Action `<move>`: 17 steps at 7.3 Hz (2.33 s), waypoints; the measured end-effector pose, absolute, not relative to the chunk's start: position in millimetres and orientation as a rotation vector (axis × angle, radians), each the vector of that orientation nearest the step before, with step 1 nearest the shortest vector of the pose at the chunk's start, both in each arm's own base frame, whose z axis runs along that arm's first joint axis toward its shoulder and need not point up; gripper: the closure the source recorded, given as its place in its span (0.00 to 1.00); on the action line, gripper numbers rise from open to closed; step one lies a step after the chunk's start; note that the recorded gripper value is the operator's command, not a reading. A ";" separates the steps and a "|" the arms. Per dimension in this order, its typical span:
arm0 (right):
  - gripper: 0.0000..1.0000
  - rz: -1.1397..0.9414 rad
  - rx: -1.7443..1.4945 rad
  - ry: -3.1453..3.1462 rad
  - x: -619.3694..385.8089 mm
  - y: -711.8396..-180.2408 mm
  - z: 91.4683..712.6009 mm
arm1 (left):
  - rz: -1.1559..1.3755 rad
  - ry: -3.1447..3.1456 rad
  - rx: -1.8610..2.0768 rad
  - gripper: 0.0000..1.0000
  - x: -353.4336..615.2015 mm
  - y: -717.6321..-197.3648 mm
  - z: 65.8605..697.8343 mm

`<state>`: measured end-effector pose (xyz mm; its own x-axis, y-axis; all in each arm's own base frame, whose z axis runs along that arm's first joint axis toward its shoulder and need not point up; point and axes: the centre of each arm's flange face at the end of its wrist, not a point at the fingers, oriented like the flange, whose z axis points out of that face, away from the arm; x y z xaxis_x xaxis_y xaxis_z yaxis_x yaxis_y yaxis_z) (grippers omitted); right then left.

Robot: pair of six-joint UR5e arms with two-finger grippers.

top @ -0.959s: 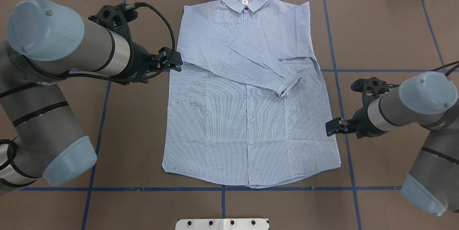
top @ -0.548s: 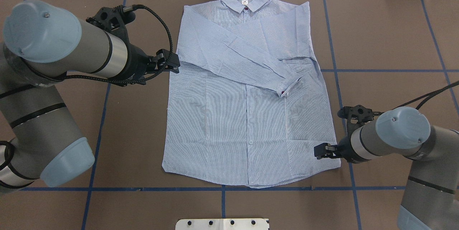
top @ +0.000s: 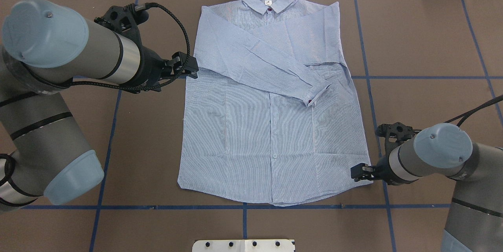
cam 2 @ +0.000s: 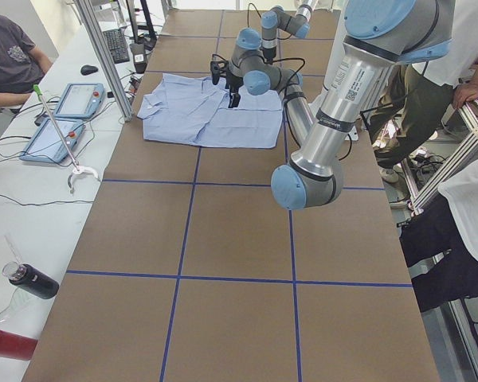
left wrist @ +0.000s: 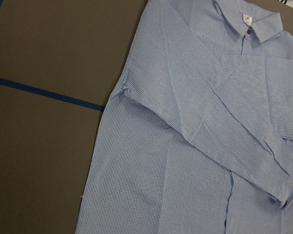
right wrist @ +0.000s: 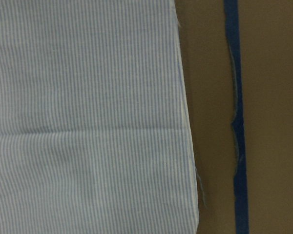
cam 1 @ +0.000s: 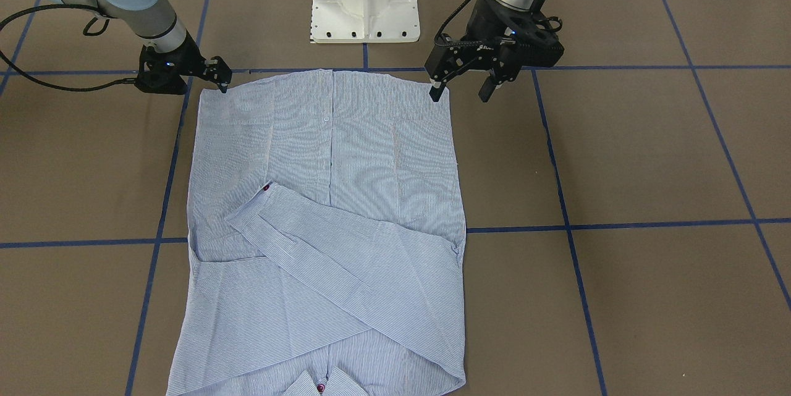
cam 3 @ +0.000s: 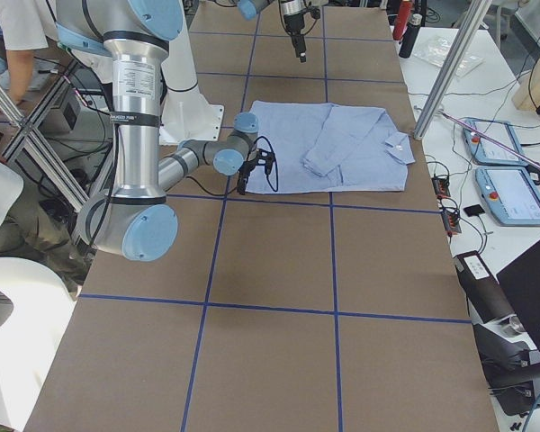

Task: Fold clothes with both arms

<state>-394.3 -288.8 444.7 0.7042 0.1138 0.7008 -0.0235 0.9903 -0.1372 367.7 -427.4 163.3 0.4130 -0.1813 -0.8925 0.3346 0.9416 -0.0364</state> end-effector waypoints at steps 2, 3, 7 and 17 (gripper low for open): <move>0.29 0.070 -0.145 -0.785 -396.0 -287.0 447.4 | -0.327 1.103 0.159 0.01 365.6 -426.9 162.0; 0.35 0.068 -0.154 -0.782 -396.3 -286.6 448.4 | -0.328 1.106 0.160 0.01 364.0 -426.4 160.8; 0.53 0.055 -0.190 -0.784 -397.8 -286.0 451.2 | -0.339 1.120 0.173 0.01 350.4 -425.7 154.8; 1.00 0.112 -0.242 -0.859 -361.3 -320.8 433.9 | -0.364 1.098 0.175 0.01 329.4 -424.1 152.4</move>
<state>-361.3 -320.8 433.9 0.6494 0.1946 0.7351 -0.0004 0.9668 -0.2556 329.4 -424.1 152.4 0.4042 -0.2013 -0.8922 0.3722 0.9273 -0.0406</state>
